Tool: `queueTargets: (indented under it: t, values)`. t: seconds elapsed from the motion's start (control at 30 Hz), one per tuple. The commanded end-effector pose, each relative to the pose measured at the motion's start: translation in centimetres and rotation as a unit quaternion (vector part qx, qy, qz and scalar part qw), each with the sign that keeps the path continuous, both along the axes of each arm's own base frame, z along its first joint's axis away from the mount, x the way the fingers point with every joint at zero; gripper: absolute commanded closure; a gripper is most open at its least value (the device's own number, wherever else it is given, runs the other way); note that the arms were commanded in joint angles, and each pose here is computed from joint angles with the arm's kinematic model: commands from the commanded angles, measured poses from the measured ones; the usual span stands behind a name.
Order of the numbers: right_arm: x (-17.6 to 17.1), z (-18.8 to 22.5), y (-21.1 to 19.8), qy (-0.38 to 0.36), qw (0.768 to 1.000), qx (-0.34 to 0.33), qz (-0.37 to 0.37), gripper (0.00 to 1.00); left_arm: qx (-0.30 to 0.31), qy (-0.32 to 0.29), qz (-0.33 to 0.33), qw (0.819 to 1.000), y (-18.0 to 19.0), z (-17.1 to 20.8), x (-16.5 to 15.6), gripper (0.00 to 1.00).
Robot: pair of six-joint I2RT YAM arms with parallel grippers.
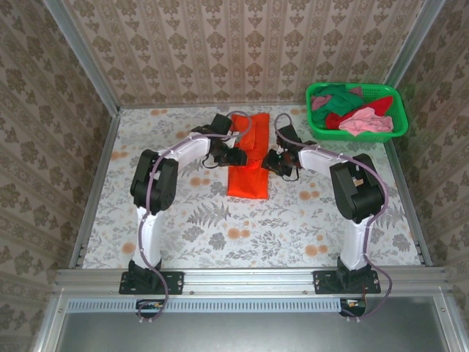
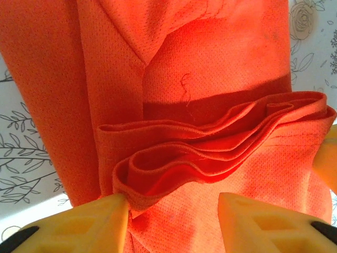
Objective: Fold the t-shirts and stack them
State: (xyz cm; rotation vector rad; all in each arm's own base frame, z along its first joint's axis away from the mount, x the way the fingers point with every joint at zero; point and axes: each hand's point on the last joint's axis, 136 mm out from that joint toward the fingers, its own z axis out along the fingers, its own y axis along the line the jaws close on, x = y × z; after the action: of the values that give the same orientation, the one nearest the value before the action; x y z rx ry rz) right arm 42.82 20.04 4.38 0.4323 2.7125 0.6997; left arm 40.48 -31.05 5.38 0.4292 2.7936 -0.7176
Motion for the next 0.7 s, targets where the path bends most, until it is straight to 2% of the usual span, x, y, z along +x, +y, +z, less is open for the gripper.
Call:
queueTargets:
  t: [0.0, 0.13, 0.17, 0.23, 0.27, 0.3, 0.47, 0.67]
  values:
    - [0.4, 0.2, 1.1, 0.002, 1.0, 0.02, 0.015, 0.77, 0.006, 0.007, 0.004, 1.0, -0.4, 0.3, 0.0, 0.54]
    - [0.7, 0.1, 1.6, 0.002, 0.999, 0.03, 0.019, 0.86, 0.011, 0.007, 0.005, 1.0, -0.4, 0.1, 0.0, 0.66]
    - [0.8, 0.1, 1.6, 0.002, 0.999, 0.031, 0.019, 0.91, 0.012, 0.006, 0.005, 1.0, -0.3, 0.1, 0.0, 0.69]
    - [0.9, 0.1, 1.7, 0.001, 0.999, 0.034, 0.021, 1.0, 0.011, 0.006, 0.005, 1.0, -0.3, 0.0, 0.0, 0.84]
    - [0.9, 0.2, 1.7, 0.0, 0.999, 0.036, 0.021, 1.0, 0.009, 0.006, 0.004, 1.0, -0.3, 0.0, 0.0, 0.94]
    - [0.9, 0.6, 1.9, -0.007, 0.999, 0.04, 0.026, 1.0, 0.009, 0.004, 0.004, 1.0, -0.3, 0.2, 0.0, 1.0]
    - [0.5, 3.3, 2.1, -0.071, 0.994, 0.061, 0.049, 1.0, -0.011, -0.026, 0.028, 0.999, 0.6, 3.1, 0.3, 1.0]
    - [0.9, 5.2, 3.1, -0.11, 0.987, 0.084, 0.077, 1.0, -0.008, -0.051, 0.044, 0.998, 2.1, 5.4, 0.1, 1.0]
